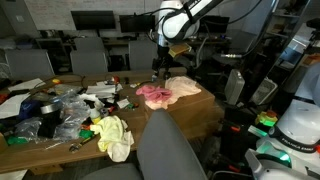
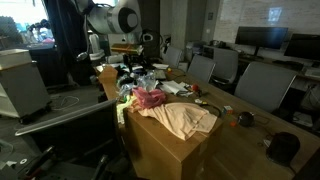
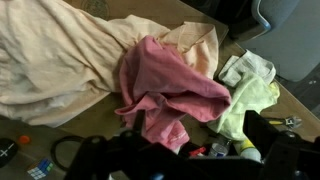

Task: Hang the shirts on the box on the back of the chair

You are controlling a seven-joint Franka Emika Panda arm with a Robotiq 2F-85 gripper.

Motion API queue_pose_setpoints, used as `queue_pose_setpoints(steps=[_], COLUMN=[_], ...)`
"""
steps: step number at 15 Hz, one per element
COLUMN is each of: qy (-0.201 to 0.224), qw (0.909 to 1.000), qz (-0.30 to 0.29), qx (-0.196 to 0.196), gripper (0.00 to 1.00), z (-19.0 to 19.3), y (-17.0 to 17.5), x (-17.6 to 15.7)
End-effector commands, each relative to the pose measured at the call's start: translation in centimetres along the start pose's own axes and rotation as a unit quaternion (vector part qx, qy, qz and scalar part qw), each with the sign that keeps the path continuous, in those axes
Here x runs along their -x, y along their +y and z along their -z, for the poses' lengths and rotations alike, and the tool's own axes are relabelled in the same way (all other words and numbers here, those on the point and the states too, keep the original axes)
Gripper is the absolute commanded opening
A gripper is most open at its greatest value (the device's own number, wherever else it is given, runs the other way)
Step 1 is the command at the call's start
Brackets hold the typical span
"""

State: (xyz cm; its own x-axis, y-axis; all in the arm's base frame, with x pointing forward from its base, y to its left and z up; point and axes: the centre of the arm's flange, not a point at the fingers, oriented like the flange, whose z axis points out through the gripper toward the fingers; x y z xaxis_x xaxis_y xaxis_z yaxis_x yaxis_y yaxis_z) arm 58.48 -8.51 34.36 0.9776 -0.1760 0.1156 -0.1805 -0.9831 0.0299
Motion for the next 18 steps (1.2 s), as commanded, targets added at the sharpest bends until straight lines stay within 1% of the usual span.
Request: queue_pose_setpoints(steps=[1,6,8,13,18], qy=[-0.022,-0.065,-0.079,-0.108,-0.128], qw=[0.9996,0.9972,0.9961,0.9932,0.9911], qz=[-0.015,-0.028,-0.027,-0.019,-0.018], qx=[-0.013,-0.025,-0.027,-0.037,-0.032], gripper=[1.0,1.0,1.0,1.0,1.0], z=[-4.0,-9.2,-10.7,-13.8,-15.9], y=[1.7,2.8,2.6,1.1,1.7], x=[-3.0,-3.4,-3.2,-2.7,-2.3])
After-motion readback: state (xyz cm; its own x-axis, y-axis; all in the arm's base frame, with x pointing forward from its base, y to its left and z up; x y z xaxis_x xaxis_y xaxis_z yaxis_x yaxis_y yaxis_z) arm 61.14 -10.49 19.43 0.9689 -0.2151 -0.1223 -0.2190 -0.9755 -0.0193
